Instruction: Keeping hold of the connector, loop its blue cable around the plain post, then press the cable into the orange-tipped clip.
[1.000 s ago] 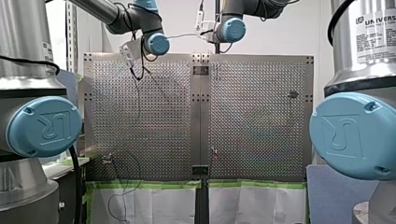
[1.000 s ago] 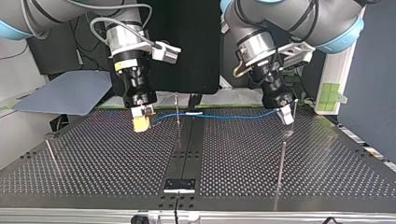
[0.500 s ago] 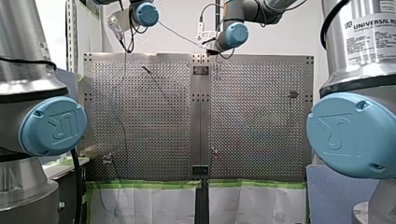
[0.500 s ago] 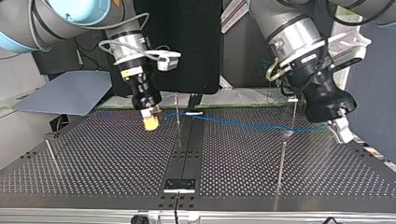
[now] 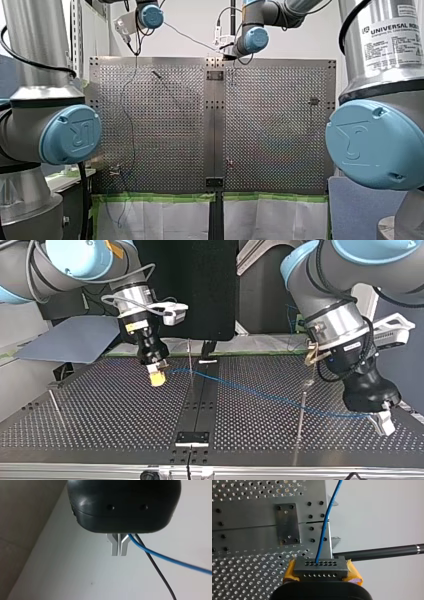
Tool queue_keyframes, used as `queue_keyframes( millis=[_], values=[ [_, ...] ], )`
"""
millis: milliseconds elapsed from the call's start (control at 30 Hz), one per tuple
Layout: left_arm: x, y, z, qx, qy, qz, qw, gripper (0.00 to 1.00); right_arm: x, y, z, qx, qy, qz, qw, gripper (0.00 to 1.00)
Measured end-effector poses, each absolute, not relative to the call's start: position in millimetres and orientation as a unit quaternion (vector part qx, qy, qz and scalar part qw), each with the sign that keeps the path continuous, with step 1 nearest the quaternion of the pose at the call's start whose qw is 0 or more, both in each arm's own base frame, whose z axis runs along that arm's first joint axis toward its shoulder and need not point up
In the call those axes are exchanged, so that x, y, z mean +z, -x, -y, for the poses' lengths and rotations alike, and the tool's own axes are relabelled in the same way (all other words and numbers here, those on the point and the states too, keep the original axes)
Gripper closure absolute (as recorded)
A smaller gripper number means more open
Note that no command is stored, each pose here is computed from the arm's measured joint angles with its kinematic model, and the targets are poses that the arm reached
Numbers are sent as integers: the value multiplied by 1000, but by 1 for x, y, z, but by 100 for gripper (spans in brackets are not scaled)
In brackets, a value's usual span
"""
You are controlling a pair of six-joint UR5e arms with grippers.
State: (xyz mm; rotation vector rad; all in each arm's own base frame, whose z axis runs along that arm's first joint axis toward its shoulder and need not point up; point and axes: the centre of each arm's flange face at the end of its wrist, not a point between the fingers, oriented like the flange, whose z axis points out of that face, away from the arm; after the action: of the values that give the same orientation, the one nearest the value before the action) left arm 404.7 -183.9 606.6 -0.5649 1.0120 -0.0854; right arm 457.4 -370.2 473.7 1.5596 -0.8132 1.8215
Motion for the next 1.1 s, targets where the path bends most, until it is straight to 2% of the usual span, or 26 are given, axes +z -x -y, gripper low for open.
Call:
queue_keyframes(
  millis=[333,533,767,1100],
  values=[
    [600,-458,159,-45,266,-503,821,92,458,-466,391,685,-588,307,301,92],
    [569,-489,140,-24,257,-544,799,92,455,-468,399,690,-581,305,305,92],
    [506,-519,113,1,251,-606,755,92,442,-472,410,690,-581,306,306,92],
    [470,-553,70,7,251,-626,738,92,444,-477,417,700,-570,299,309,92]
  ],
)
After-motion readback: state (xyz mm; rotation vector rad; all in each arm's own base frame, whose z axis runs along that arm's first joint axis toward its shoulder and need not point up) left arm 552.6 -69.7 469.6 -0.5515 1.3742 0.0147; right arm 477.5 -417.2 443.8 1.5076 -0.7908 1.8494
